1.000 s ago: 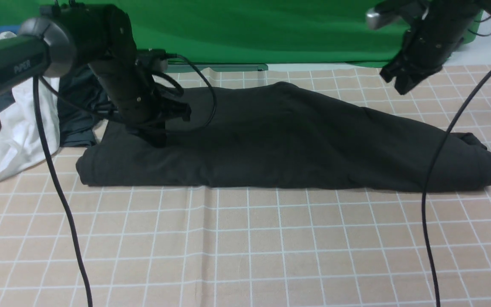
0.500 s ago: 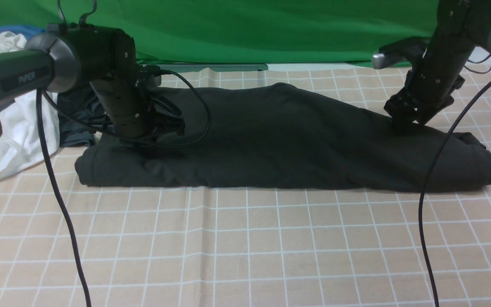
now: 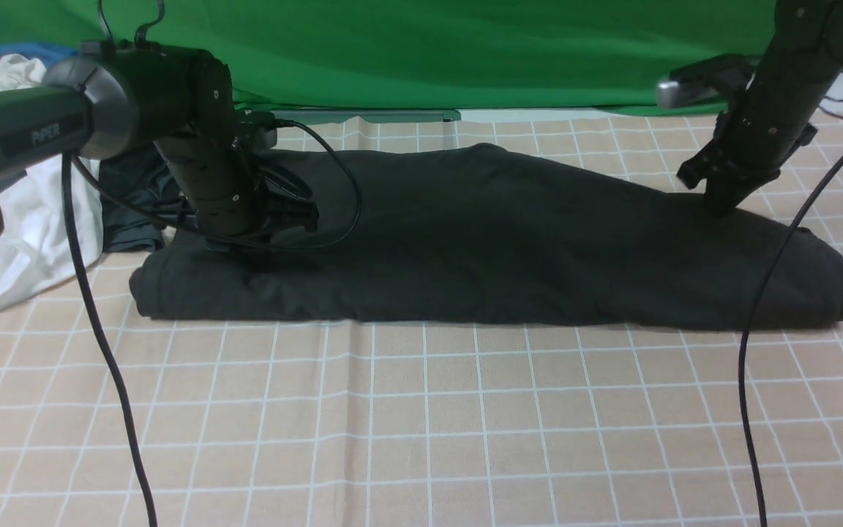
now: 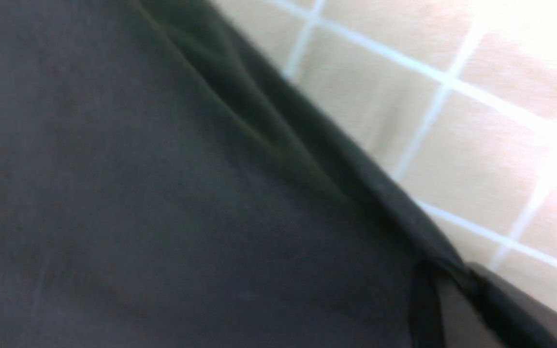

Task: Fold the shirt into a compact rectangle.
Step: 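Pull the folded dark garment lengthwise by its ends to straighten it flat on the table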

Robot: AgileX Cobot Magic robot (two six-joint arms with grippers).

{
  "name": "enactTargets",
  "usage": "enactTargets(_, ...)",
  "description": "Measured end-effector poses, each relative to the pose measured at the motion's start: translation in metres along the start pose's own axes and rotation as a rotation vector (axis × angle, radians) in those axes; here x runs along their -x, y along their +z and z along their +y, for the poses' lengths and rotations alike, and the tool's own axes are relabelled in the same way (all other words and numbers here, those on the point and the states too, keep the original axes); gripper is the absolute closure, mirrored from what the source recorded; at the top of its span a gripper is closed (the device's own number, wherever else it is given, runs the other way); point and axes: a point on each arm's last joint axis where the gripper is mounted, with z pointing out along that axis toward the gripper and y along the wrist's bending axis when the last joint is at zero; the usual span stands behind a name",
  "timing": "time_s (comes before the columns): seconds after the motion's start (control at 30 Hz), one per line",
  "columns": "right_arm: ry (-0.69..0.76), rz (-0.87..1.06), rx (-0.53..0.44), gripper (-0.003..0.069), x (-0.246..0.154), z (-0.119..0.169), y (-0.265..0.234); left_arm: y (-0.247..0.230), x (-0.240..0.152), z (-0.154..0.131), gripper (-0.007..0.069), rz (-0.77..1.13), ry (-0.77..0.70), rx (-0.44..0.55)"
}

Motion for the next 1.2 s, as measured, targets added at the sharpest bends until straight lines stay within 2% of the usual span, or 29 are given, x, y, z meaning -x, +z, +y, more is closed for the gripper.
enactTargets(0.27, 0.064, -0.029, 0.003, 0.0605, -0.004, -0.017, -0.004, 0.0, 0.0, -0.001, 0.0606, 0.0, -0.004, -0.007)
enactTargets(0.37, 0.074, -0.063, -0.014, 0.0574, -0.001, -0.018, -0.004, 0.0, 0.0, -0.001, 0.0606, 0.0, -0.005, -0.008)
enactTargets(0.43, 0.079, -0.08, -0.063, 0.0505, 0.0, -0.023, -0.004, 0.0, 0.0, -0.001, 0.0606, 0.0, -0.004, -0.008)
enactTargets(0.6, 0.161, -0.037, -0.164, 0.0267, -0.004, -0.036, -0.016, -0.004, 0.0, 0.0, 0.0606, -0.009, 0.0, -0.005)
enactTargets(0.67, 0.181, -0.042, -0.176, 0.021, -0.006, -0.036, -0.029, -0.011, 0.001, 0.0, 0.0606, -0.026, 0.004, -0.002)
enactTargets(0.7, 0.188, -0.059, -0.174, 0.0208, -0.006, -0.035, -0.04, -0.017, 0.002, 0.0, 0.0606, -0.041, 0.004, -0.002)
enactTargets(0.77, 0.197, -0.094, -0.165, 0.0244, -0.006, -0.032, -0.056, -0.029, 0.003, 0.0, 0.0606, -0.072, 0.005, -0.005)
enactTargets(0.9, 0.205, -0.196, -0.171, 0.0514, -0.008, -0.027, -0.105, -0.057, -0.002, 0.001, 0.0606, -0.12, 0.008, -0.005)
enactTargets(0.97, 0.226, -0.24, -0.17, 0.0603, -0.014, -0.028, -0.126, -0.073, -0.012, 0.004, 0.0606, -0.152, 0.017, 0.01)
enactTargets(1.1, 0.265, -0.234, -0.148, 0.0624, -0.033, -0.032, -0.136, -0.084, -0.033, 0.021, 0.0606, -0.164, -0.07, 0.032)
enactTargets(1.2, 0.29, -0.168, -0.117, 0.0624, -0.053, -0.032, -0.131, -0.088, -0.051, 0.049, 0.0606, -0.128, -0.175, 0.033)
